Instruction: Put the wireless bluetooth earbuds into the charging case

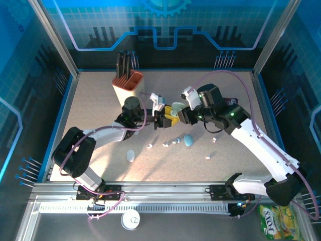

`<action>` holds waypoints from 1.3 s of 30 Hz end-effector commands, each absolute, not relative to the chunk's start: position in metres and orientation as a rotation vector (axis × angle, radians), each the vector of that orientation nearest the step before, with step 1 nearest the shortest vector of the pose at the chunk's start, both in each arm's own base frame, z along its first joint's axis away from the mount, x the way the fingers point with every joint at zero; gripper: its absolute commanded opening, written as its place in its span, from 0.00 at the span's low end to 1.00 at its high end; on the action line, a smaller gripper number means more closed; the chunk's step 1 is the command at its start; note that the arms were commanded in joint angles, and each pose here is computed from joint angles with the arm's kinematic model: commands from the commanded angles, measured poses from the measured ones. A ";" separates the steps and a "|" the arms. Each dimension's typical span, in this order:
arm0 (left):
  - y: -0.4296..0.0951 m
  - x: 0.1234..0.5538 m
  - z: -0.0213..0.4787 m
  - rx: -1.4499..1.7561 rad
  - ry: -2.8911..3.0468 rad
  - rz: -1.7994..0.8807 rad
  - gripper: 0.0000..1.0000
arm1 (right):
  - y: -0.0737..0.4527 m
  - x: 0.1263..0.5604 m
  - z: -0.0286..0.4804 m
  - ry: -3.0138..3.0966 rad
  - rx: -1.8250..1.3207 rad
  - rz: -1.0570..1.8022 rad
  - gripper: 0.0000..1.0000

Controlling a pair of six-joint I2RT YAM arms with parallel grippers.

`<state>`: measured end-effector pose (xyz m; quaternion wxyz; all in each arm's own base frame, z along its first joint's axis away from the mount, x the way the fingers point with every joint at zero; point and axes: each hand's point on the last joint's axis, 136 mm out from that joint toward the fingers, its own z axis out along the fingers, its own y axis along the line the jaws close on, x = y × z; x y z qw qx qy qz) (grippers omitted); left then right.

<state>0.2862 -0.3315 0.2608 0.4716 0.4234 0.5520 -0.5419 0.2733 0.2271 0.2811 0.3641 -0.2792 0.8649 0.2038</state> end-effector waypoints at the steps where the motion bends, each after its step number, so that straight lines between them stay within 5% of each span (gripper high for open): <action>1: -0.326 0.286 0.283 1.031 1.254 -1.289 0.34 | 0.223 0.273 0.296 2.207 -0.688 0.538 0.40; 17: -0.317 0.295 0.278 0.989 1.257 -1.262 0.34 | 0.212 0.270 0.328 2.119 -0.488 0.775 0.50; 39: -0.313 0.291 0.276 1.003 1.251 -1.251 0.34 | 0.238 0.289 0.315 2.249 -0.370 0.941 0.34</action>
